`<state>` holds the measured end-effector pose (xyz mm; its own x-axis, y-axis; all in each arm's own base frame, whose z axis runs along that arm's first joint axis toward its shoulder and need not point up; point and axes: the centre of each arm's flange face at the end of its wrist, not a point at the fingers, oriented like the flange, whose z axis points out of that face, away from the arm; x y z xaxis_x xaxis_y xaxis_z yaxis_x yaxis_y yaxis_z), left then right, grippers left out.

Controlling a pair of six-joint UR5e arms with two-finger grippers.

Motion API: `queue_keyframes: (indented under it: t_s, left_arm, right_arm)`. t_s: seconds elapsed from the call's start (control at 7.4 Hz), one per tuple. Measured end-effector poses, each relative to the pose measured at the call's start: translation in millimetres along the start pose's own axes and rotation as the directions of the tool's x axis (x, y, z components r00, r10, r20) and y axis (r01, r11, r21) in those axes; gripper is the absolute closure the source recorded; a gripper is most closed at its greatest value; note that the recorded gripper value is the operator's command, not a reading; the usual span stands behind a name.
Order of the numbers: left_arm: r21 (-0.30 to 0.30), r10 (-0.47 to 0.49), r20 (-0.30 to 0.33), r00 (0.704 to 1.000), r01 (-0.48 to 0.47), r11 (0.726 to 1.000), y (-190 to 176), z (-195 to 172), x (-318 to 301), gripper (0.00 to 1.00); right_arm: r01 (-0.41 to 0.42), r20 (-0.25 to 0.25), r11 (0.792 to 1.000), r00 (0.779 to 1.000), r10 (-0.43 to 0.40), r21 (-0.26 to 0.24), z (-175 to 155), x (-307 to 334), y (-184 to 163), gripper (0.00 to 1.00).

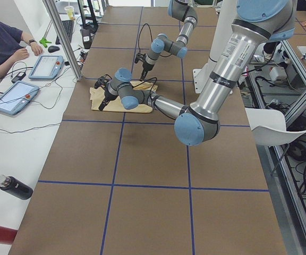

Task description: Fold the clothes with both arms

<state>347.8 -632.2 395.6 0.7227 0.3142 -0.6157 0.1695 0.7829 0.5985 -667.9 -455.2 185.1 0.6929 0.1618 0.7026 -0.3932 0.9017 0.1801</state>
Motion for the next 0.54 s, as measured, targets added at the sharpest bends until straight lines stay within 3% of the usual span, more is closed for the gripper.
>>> queue_keyframes:
  t_s: [0.54]
  left_arm:
    - [0.0, 0.0, -0.001, 1.0, 0.0, 1.0, 2.0, 0.0, -1.1, 0.0]
  right_arm:
    - [0.011, -0.013, 1.0, 1.0, -0.01, 0.007, 5.9, -9.8, 10.7, 0.62]
